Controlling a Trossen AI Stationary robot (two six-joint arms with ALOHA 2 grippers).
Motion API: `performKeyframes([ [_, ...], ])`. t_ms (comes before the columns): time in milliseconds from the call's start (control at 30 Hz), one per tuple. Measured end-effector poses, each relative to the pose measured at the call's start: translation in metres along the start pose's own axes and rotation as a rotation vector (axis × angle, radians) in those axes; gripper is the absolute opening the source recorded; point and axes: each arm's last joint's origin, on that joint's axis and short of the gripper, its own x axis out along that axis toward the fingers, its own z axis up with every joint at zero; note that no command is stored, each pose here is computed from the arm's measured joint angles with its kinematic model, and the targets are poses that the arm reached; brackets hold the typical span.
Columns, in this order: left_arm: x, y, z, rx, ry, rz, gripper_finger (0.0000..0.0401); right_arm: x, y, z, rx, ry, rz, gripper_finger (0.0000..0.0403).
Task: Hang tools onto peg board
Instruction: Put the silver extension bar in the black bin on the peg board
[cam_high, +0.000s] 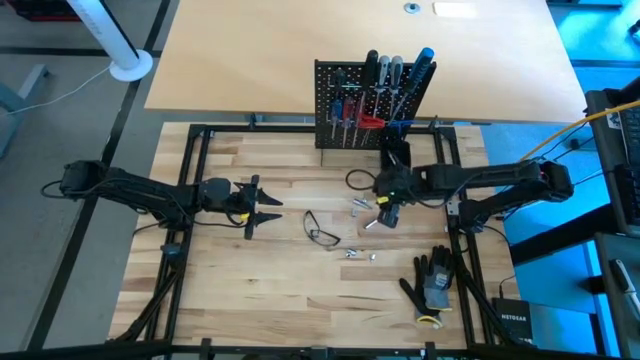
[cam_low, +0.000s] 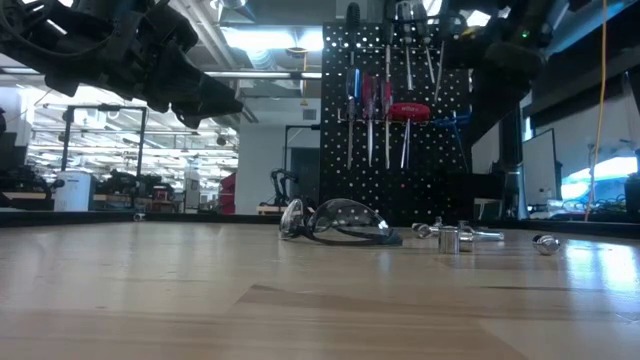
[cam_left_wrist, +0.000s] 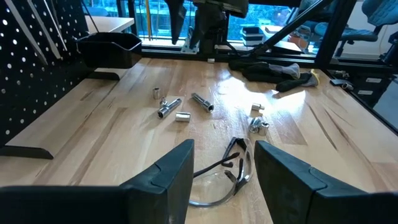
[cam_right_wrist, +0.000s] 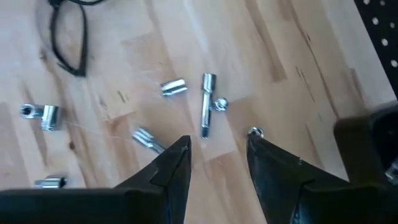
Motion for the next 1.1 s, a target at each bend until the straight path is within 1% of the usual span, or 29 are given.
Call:
performKeyframes([
  [167,0.000,0.000,0.000,0.000,-0.001,0.000,0.0159,0.002,0.008,0.003,-0.023,-0.026,0.034,0.0156],
  [267,0.000,0.000,0.000,0.000,-0.001,0.000,0.0159,0.010,0.010,0.003,-0.060,0.007,0.045,0.0156],
  [467,0.000,0.000,0.000,0.000,-0.001,0.000,0.0159,0.042,0.017,0.003,-0.093,0.122,0.048,0.0156],
  [667,0.000,0.000,0.000,0.001,-0.001,0.000,0.0159,0.077,0.023,-0.003,-0.155,0.264,0.060,0.0156],
  [800,0.000,0.000,0.000,0.001,-0.001,0.000,0.0159,0.093,0.026,-0.008,-0.185,0.327,0.067,0.0156],
  [933,0.000,0.000,0.000,0.001,-0.001,0.000,0.0159,0.101,0.028,-0.009,-0.187,0.346,0.082,0.0156],
  [1100,0.000,0.000,0.000,0.001,-0.001,0.000,0.0159,0.106,0.029,-0.007,-0.187,0.325,0.086,0.0156],
])
